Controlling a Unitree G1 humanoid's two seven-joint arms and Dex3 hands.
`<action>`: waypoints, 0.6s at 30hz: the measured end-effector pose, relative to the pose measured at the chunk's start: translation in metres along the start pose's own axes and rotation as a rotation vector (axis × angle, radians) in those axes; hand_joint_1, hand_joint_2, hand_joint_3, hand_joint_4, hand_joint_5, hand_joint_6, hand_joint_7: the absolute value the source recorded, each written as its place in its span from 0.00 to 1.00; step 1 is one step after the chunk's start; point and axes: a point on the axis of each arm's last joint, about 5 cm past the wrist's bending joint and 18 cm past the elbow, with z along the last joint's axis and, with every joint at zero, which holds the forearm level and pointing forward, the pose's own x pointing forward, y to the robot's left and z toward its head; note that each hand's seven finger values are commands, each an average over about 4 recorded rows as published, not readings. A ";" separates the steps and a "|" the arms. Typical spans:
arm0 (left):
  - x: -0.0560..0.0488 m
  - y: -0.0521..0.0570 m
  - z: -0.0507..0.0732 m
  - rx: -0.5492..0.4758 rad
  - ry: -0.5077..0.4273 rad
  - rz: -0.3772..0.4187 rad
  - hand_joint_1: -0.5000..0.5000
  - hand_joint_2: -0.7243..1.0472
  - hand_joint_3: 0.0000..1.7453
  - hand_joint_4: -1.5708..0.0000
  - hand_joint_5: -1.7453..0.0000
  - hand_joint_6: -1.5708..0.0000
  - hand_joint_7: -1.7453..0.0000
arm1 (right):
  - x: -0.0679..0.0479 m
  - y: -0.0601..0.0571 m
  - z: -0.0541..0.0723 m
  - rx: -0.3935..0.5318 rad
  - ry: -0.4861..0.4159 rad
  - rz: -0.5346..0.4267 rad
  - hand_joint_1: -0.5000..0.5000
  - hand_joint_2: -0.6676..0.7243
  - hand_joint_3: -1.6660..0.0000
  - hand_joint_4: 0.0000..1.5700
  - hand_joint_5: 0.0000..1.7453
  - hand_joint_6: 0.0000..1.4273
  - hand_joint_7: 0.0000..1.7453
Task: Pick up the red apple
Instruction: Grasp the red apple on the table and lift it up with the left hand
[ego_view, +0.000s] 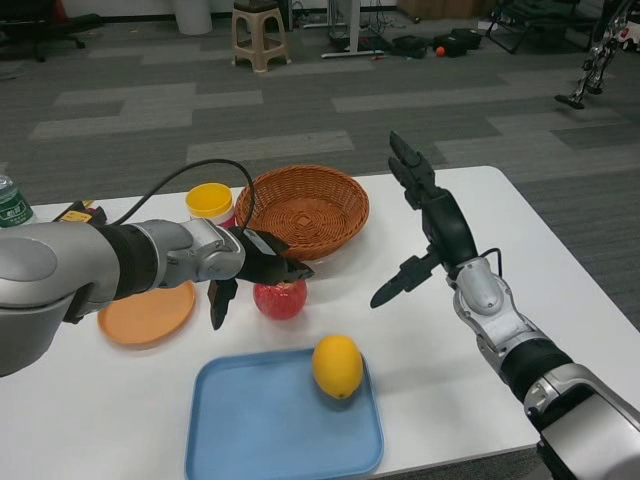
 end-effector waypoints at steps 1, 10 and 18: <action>0.000 0.000 0.000 -0.002 -0.001 0.002 0.00 0.55 0.03 1.00 1.00 1.00 1.00 | 0.000 0.000 0.000 -0.001 0.002 0.001 0.00 0.66 0.95 0.00 0.00 0.00 0.04; 0.002 -0.004 0.002 -0.020 -0.017 -0.008 0.00 0.60 0.04 1.00 1.00 0.98 1.00 | -0.001 0.001 -0.001 -0.001 0.008 0.007 0.00 0.64 0.95 0.00 0.00 0.00 0.04; 0.003 -0.006 0.006 -0.024 -0.078 -0.009 0.00 0.61 0.05 1.00 1.00 0.93 1.00 | -0.002 0.001 -0.002 -0.006 0.014 0.005 0.00 0.64 0.95 0.00 0.00 0.00 0.04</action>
